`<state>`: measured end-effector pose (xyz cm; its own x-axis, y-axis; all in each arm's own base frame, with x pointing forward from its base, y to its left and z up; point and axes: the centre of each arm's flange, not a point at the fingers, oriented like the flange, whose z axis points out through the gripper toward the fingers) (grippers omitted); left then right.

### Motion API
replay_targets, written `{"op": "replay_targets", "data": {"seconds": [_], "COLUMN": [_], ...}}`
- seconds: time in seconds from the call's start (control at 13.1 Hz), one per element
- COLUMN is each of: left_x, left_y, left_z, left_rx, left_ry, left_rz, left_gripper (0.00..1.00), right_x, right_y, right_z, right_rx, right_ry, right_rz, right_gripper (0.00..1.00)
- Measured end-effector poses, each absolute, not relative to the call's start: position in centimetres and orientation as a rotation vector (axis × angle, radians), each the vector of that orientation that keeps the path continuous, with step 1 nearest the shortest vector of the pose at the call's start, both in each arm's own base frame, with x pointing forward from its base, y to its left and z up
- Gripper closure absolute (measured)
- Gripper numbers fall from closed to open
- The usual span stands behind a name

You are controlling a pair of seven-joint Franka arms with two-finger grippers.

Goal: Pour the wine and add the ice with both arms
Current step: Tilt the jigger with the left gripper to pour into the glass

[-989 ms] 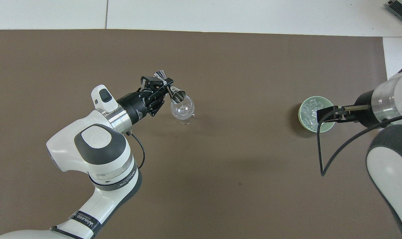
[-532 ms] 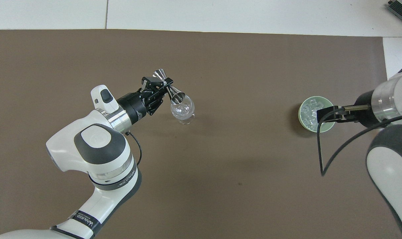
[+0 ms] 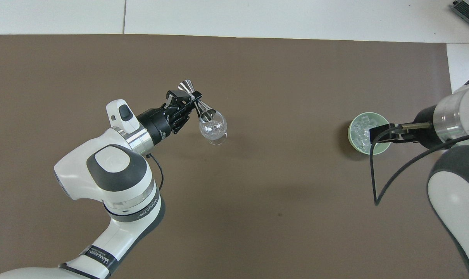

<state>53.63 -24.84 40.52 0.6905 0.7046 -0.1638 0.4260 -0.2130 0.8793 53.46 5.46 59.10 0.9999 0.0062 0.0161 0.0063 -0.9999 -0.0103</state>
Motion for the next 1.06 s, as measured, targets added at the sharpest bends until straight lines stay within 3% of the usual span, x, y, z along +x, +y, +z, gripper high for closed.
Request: {"op": "replay_targets", "data": {"seconds": [1.06], "left_x": [54.01], "left_y": [-24.74], "left_z": [41.03], "left_rx": [1.902], "left_ry": [0.8], "left_rz": [0.416], "left_gripper": [0.78], "right_x": [53.46], "right_y": [5.46], "right_z": [59.1], "right_rx": [-3.131], "right_ry": [-0.01], "right_rz": [-0.025], "right_gripper": [0.0]}}
